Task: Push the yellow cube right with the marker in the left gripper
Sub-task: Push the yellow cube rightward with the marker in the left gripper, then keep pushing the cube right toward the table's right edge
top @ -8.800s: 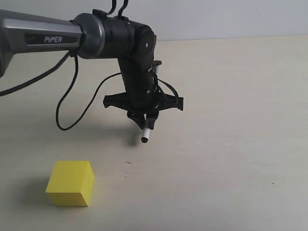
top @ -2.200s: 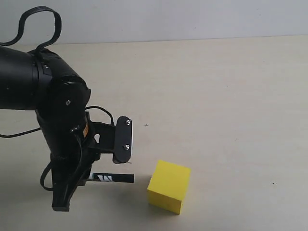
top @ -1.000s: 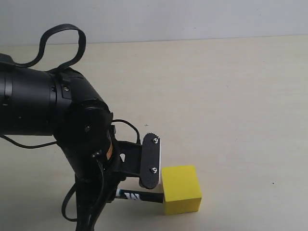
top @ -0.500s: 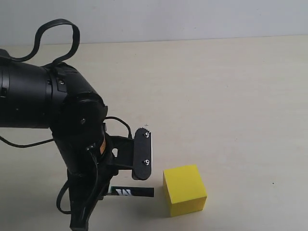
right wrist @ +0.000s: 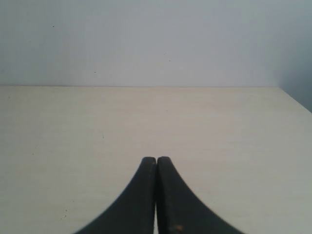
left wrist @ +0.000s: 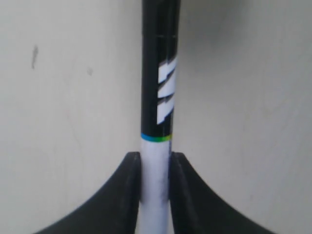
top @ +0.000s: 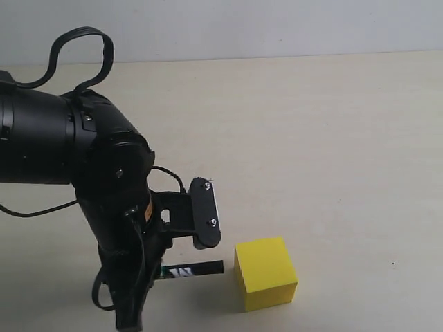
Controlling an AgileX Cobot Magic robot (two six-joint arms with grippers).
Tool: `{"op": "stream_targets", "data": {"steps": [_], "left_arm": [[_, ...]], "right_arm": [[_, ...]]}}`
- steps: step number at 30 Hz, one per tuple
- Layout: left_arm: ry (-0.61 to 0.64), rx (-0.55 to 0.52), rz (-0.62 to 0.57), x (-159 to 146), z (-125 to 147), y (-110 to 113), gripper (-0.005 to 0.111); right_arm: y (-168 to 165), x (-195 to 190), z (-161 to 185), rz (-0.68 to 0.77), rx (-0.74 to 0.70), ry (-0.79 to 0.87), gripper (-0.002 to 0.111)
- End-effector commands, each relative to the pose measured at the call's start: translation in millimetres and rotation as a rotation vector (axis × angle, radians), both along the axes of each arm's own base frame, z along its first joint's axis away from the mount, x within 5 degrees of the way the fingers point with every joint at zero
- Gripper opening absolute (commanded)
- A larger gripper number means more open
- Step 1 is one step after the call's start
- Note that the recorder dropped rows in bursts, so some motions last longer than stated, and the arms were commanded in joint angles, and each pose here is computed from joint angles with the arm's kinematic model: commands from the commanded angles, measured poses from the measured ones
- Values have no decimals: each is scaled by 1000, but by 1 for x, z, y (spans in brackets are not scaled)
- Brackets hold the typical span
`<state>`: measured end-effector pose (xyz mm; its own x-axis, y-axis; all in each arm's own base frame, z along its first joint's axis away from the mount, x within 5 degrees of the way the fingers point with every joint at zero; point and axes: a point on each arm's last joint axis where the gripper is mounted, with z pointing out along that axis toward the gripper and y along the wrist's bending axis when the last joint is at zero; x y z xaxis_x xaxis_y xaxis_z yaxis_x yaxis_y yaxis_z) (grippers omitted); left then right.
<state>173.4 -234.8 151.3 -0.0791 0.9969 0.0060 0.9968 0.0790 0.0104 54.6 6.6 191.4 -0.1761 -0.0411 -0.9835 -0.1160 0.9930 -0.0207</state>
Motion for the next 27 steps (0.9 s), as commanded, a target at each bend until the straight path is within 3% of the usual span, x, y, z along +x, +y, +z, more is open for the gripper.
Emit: {"op": "stream_targets", "data": {"steps": [1, 2, 5, 10, 13, 19, 24, 27], "left_arm": [[-74, -206, -1, -1, 8, -36, 0], [-77, -216, -24, -1, 12, -49, 0], [-66, -180, -29, 3, 18, -53, 0], [22, 0, 91, 10, 15, -25, 0], [57, 31, 52, -9, 10, -29, 0], [65, -28, 5, -34, 4, -50, 0], [-24, -168, -9, -15, 6, -80, 0], [-36, -183, 5, -1, 17, -91, 0]], "right_arm": [[0, 0, -1, -5, -4, -6, 0], [0, 0, -1, -5, -4, -6, 0], [0, 0, -1, -5, -4, -6, 0], [0, 0, -1, -5, -4, -6, 0], [0, 0, -1, -5, -4, -6, 0], [0, 0, -1, -5, -4, -6, 0], [0, 0, -1, -5, -4, -6, 0], [0, 0, -1, -5, -4, -6, 0]]}}
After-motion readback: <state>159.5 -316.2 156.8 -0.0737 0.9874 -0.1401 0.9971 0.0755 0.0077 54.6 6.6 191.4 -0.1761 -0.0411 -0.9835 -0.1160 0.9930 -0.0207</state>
